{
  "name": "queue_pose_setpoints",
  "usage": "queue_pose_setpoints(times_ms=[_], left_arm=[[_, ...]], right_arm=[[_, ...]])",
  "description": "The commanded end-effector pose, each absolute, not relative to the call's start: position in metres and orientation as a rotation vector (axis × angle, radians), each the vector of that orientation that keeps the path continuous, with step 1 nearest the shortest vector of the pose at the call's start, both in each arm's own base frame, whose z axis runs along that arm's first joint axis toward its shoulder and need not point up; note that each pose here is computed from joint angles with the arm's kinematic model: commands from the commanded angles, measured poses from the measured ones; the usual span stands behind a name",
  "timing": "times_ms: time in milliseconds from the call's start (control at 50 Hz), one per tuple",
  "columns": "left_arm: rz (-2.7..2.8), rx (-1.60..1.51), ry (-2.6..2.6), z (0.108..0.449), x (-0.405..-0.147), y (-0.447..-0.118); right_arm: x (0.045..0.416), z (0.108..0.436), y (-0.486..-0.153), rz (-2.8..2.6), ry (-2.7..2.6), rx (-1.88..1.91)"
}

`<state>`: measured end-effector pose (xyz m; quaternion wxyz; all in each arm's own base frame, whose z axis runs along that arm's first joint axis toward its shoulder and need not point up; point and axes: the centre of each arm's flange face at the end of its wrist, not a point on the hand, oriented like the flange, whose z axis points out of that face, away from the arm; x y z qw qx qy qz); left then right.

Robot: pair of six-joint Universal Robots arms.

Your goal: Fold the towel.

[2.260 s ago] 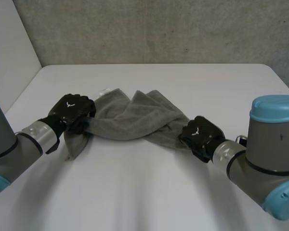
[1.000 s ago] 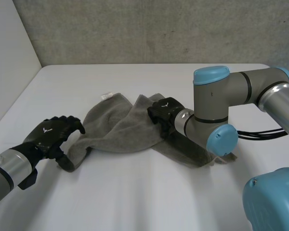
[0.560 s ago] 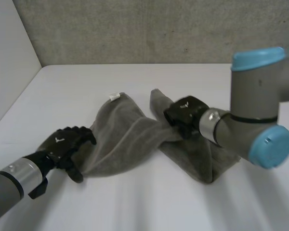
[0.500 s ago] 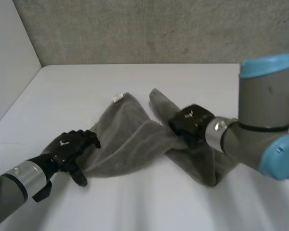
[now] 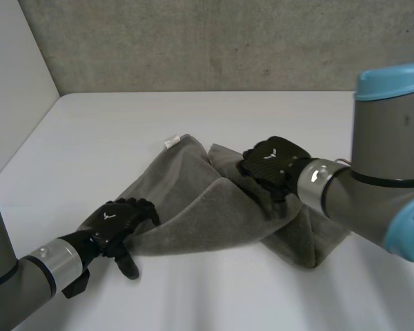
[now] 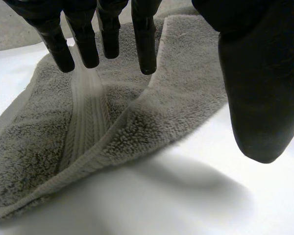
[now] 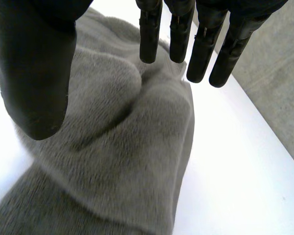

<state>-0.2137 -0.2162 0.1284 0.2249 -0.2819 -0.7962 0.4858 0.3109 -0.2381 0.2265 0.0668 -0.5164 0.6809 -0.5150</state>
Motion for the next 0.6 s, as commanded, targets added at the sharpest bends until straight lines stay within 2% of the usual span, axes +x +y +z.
queue_pose_setpoints(times_ms=[20,240,380,600], left_arm=[[1.349,-0.779,-2.193,0.125,-0.215,-0.223],[1.404,-0.721,-2.309,0.118,-0.208,-0.245],[1.412,-0.702,-2.334,0.118,-0.204,-0.247],[1.406,-0.707,-2.329,0.119,-0.205,-0.244]], right_arm=[[0.336,0.213,-0.237,-1.517,2.013,-1.574],[0.334,0.196,-0.229,-1.480,2.031,-1.542],[0.332,0.190,-0.227,-1.478,2.031,-1.538],[0.340,0.199,-0.244,-1.630,2.000,-1.429]])
